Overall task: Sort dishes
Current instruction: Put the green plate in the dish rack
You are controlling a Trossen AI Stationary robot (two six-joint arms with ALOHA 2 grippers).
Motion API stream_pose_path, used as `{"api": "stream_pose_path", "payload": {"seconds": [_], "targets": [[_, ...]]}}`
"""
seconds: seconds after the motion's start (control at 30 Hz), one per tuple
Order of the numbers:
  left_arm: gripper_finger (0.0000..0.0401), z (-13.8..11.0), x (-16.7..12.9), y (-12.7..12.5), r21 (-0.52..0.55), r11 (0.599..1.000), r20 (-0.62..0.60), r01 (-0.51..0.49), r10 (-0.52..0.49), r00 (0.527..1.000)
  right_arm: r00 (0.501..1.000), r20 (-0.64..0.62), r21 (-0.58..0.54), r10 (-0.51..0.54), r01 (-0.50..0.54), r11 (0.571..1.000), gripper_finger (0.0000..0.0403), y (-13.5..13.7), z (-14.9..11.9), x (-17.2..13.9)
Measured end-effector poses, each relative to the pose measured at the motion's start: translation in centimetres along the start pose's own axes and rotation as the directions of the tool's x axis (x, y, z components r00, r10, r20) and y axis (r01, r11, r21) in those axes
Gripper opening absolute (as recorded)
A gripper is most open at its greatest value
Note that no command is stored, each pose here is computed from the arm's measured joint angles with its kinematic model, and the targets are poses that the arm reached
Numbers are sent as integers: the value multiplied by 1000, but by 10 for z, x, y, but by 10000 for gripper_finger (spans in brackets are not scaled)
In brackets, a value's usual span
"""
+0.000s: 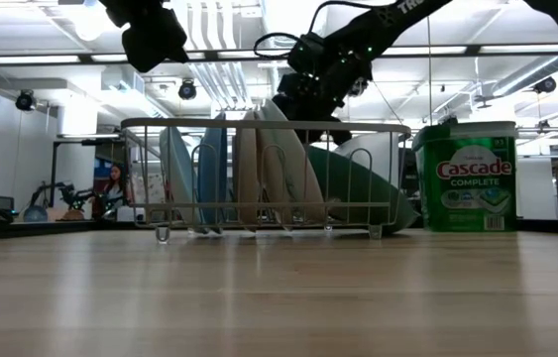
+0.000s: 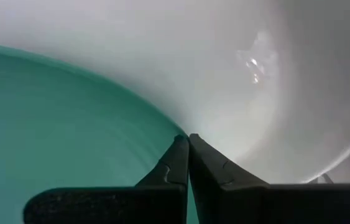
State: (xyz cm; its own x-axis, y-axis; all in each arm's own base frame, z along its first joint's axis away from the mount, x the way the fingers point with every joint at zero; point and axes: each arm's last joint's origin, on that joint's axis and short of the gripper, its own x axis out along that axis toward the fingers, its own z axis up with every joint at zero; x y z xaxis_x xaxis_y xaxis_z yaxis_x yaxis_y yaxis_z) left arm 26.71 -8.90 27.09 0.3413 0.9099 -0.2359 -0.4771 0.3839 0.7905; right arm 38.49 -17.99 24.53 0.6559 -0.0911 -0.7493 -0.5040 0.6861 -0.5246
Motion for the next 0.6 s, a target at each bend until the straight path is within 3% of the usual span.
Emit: {"api": "stream_pose_path", "payload": {"seconds": [0.6], "targets": [[116,0,0,0,2,1000,0,0,0,1000,991,61,102,-120,114,988,1,-11,18,-58]]}}
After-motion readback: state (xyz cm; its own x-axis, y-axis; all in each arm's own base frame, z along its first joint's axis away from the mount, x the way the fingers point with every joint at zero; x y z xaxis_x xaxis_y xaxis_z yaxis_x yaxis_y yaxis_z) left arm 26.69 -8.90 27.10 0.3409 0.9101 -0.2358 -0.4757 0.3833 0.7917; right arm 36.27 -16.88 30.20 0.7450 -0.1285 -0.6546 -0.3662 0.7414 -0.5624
